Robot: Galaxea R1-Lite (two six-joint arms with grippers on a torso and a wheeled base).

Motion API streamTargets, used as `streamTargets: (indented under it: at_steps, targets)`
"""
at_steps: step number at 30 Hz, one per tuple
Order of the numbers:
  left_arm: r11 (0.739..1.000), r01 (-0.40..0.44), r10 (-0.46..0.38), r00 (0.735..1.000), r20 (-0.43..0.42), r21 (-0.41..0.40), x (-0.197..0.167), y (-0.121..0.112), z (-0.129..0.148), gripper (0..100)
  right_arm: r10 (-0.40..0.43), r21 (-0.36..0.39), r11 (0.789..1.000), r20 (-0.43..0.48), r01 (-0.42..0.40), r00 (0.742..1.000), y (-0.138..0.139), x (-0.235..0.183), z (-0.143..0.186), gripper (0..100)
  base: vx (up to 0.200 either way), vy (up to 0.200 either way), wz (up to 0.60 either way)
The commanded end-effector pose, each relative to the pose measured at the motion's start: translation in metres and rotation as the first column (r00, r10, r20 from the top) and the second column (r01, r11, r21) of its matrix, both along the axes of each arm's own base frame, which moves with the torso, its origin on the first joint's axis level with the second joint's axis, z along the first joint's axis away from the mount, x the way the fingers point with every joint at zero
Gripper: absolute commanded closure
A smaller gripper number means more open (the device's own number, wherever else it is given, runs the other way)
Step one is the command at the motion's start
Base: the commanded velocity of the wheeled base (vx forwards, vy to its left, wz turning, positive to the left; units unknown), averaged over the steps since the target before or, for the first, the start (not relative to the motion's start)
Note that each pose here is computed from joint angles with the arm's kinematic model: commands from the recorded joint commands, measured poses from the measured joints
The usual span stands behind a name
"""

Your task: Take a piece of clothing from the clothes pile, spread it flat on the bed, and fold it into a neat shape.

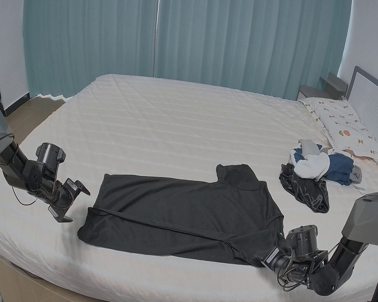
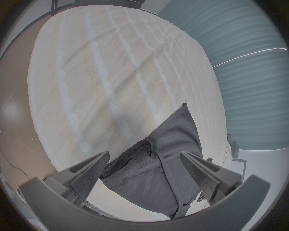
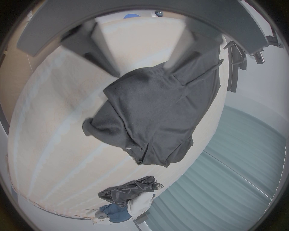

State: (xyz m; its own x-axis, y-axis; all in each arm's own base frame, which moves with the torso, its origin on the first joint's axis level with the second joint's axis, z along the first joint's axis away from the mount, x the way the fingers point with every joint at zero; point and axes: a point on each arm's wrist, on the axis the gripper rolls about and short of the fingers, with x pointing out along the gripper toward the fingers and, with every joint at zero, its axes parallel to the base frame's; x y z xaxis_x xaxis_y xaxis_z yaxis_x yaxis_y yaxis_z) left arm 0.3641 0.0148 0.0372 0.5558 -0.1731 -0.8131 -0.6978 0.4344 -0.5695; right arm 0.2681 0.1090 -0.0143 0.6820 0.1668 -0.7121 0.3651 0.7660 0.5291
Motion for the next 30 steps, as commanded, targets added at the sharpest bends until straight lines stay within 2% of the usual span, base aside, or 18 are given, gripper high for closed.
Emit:
streamTargets:
  at_steps: [1,4,8,15,20,30]
  targets:
    - [1.0,0.0,0.0,1.0,-0.004,0.0,0.0,0.0,-0.001,0,-0.022,0.025,0.999,0.078,0.021,0.997,-0.008,0.007,0.024,0,0.0,0.0,0.0]
    - [1.0,-0.001,0.001,1.0,-0.004,0.001,0.0,0.0,-0.001,0,-0.03,0.027,0.999,0.127,0.027,0.991,-0.013,0.016,0.035,0,0.0,0.0,0.0]
    - [1.0,0.0,0.0,1.0,-0.004,0.0,-0.001,0.0,-0.001,0,-0.027,0.007,1.0,0.14,0.027,0.99,-0.018,0.034,0.036,0,0.0,0.0,0.0]
    - [1.0,0.001,-0.001,1.0,-0.007,-0.001,-0.002,0.0,-0.001,0,-0.013,-0.023,1.0,0.128,0.016,0.992,-0.028,0.065,0.019,0,0.0,0.0,0.0]
    - [1.0,0.002,-0.002,1.0,-0.008,0.0,-0.002,0.0,-0.002,0,0.037,-0.047,0.998,0.116,-0.032,0.993,-0.035,0.083,0.001,0,0.0,0.0,0.0]
    - [1.0,0.002,-0.002,1.0,-0.008,0.0,-0.002,0.0,-0.002,0,0.073,-0.061,0.996,0.132,-0.065,0.989,-0.031,0.103,-0.014,0,0.0,0.0,0.0]
